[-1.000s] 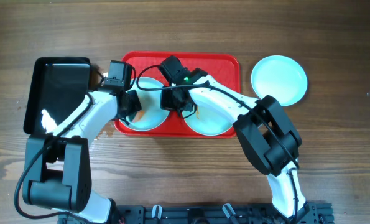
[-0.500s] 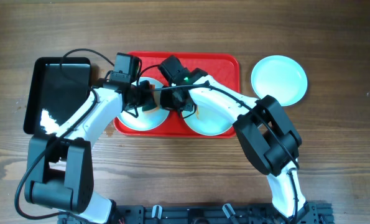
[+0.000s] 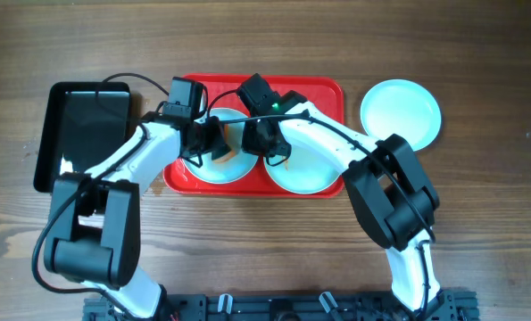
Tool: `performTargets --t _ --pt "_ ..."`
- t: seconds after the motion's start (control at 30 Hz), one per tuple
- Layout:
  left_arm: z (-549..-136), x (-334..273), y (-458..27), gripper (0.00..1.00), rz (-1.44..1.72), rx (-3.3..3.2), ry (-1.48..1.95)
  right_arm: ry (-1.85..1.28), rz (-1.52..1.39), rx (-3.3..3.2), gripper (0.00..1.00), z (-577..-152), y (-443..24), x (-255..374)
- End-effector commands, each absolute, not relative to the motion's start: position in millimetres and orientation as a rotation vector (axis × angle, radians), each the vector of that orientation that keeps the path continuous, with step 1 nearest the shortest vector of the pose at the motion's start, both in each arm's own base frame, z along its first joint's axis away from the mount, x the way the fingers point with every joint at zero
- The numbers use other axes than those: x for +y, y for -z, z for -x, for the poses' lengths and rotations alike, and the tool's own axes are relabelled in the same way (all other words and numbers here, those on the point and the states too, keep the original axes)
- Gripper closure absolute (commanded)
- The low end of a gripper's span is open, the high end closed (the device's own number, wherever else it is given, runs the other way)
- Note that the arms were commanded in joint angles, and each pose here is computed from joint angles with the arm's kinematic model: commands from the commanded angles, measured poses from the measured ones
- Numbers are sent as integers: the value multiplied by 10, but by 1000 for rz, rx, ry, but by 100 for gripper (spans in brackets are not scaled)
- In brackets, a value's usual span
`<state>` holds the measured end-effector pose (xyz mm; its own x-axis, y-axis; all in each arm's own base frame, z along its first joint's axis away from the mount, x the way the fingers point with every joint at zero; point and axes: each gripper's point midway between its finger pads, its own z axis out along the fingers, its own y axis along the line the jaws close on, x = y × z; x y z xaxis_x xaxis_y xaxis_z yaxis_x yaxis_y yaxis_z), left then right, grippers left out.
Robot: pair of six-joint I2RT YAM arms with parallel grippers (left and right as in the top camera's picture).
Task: Clean dirty plates on tray and stack at the side
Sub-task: 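Scrub the plate on the red tray with the sponge in the left gripper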
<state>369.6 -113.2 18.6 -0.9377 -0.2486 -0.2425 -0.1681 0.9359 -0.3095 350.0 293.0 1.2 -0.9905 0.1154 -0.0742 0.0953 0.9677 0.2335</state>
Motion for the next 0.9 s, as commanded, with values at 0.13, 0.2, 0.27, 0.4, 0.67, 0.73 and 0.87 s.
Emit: performTargets --t 0.13,0.2,0.27,0.4,0.67,0.73,0.87 --pt "-3802 -1164 -167 96 305 2788 432 -125 -191 3065 96 -3459 339 2581" --pt "-3790 -883 -109 96 364 2794 246 -125 -191 3065 96 -3459 339 2581" --pt "-3744 -599 -72 96 432 2803 104 -125 -191 3065 95 -3459 339 2581" --pt "-3619 -154 -32 96 563 2828 -47 -129 -191 3068 96 -3455 339 2585" --pt "-3582 -364 -408 96 562 2805 222 -133 -193 3065 96 -3462 338 2592" --pt "-3599 -561 -640 96 497 2762 328 -137 -195 3067 96 -3459 338 2596" --pt "-3582 -832 -714 96 391 2756 363 -251 -182 3085 96 -3439 322 2737"
